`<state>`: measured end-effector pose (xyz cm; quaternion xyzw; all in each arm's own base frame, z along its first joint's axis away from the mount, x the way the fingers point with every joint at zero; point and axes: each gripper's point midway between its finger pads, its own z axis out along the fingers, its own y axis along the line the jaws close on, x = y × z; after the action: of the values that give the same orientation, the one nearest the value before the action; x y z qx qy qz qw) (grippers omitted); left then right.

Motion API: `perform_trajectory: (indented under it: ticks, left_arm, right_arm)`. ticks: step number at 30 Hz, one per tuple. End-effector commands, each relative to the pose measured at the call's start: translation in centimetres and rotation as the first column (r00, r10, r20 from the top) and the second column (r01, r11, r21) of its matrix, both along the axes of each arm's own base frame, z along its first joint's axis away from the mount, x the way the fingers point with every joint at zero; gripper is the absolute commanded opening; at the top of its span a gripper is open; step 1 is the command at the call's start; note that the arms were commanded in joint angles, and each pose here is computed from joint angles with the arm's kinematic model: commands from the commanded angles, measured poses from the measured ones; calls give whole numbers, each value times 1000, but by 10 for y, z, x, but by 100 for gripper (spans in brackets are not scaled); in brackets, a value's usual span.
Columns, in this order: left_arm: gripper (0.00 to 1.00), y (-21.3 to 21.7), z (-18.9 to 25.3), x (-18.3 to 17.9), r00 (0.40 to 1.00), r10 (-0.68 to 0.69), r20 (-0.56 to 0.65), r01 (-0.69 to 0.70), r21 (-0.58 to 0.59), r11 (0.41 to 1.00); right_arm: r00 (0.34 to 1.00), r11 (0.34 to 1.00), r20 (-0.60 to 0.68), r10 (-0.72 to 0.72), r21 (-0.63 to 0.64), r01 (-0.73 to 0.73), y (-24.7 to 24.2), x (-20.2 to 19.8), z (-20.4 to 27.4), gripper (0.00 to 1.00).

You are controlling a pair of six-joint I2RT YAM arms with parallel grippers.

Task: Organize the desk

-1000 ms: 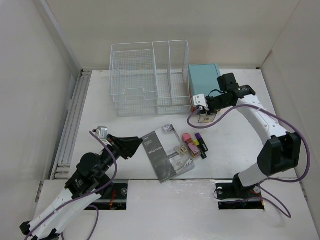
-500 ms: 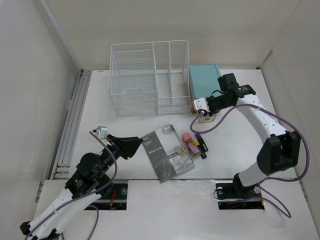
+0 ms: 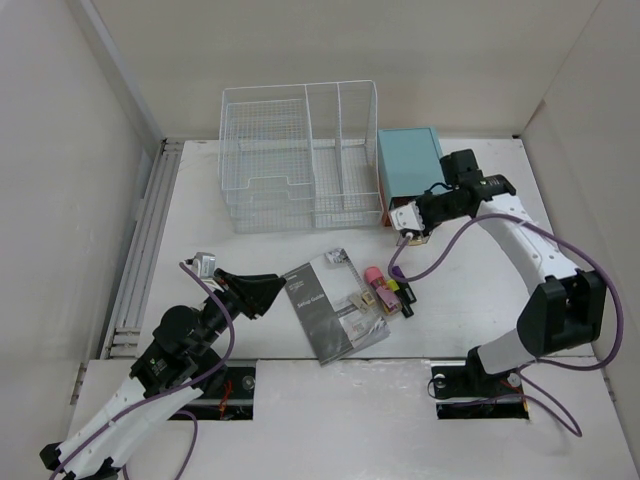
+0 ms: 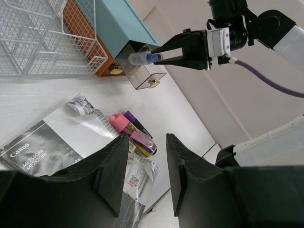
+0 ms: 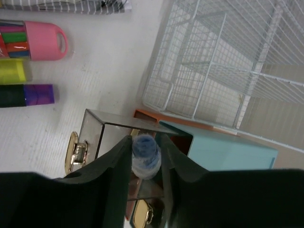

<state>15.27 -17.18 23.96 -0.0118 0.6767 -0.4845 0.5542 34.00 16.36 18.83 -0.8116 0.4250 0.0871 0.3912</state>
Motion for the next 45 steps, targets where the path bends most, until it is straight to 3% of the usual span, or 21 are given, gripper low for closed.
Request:
perform_trajectory:
  ticks: [1,3,5,9,11,14,16,21,27,32,45]
  left_arm:
    - [34,-2,11,-3,999,-19,39,20,-34,999]
    - [34,-2,11,-3,999,-19,39,20,-34,999]
    - [34,-2,11,-3,999,-19,39,20,-34,999]
    - [34,-2,13,-3,999,-18,45,20,-41,999]
    - [34,-2,13,-3,999,-18,45,20,-41,999]
    - [34,-2,13,-3,999,-18,45,20,-41,999]
    - [34,-2,13,-3,999,-18,45,20,-41,999]
    - [34,-3,14,-2,999,-18,45,20,-41,999]
    - [34,-2,13,-3,999,-18,45,20,-41,999]
    - [34,-2,13,-3,999,-18,45,20,-41,999]
    - [34,-2,13,-3,999,-18,45,20,-41,999]
  right_arm:
    - [990,1000,141,-12,-14,14,-12,10,23,36]
    - [990,1000,143,-16,-3,16,-14,8,25,49]
    - [988,1000,155,-16,0,16,-14,7,30,55]
    - [987,1000,159,-27,18,24,-19,0,38,58]
    - [989,999,145,-15,53,7,-14,-7,43,54]
    - [996,991,81,-35,135,24,-6,-20,61,19]
    - [998,989,40,-40,145,33,-5,-28,66,0]
    - [992,989,-128,-1,148,21,6,-39,40,0]
    - [976,988,-216,18,151,15,18,-35,19,0]
    - [970,990,-240,19,141,16,23,-34,11,0]
    - [970,981,-176,-167,65,181,5,-7,3,0]
